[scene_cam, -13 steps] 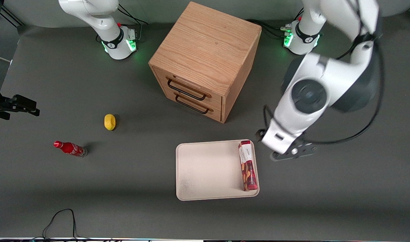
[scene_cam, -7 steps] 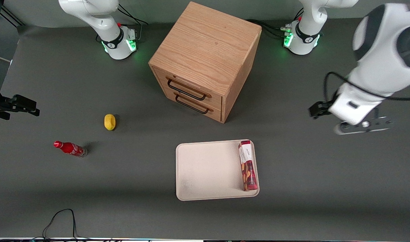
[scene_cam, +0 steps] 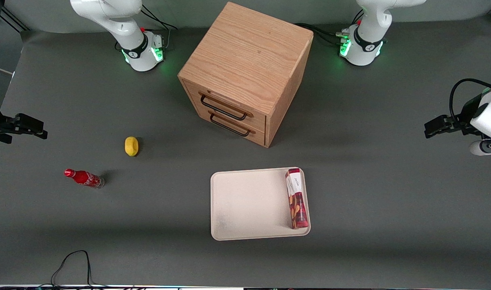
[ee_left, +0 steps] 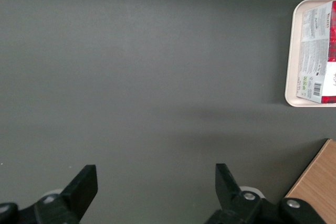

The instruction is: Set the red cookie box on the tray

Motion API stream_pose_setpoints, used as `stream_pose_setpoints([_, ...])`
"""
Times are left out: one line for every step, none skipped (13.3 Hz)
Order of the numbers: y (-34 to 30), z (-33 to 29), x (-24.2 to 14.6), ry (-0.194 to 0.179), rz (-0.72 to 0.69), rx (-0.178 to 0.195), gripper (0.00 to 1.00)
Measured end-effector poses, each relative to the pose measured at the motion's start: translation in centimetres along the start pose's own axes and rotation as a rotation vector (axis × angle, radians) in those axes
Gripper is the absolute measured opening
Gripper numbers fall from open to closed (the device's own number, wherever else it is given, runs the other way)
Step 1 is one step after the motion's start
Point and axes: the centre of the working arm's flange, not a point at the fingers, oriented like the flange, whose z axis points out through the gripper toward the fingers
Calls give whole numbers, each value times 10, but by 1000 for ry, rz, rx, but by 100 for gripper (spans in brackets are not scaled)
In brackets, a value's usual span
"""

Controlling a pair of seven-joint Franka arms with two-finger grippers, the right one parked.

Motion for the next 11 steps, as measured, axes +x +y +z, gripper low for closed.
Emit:
stream_pose_setpoints([3,-1,1,14,2,-9,100])
stream_pose_setpoints([5,-1,2,23,4,-19,100])
stream_pose_setpoints([7,-2,3,32,7,-23,100])
stream_pose_setpoints([10,-4,2,43,10,-25,100])
stream_pose_setpoints([10,-7,2,53,10,-25,100])
stream_pose_setpoints([8,-10,0,58,6,-24,100])
stream_pose_setpoints([6,-13,-2,61,2,-24,100])
stream_pose_setpoints([3,-15,-5,55,-2,-24,100])
stream_pose_setpoints([0,-15,-8,41,-6,-23,100])
stream_pose_setpoints([-1,-15,-10,32,-8,-22,100])
stream_pose_setpoints([-1,-15,-10,31,-8,-23,100])
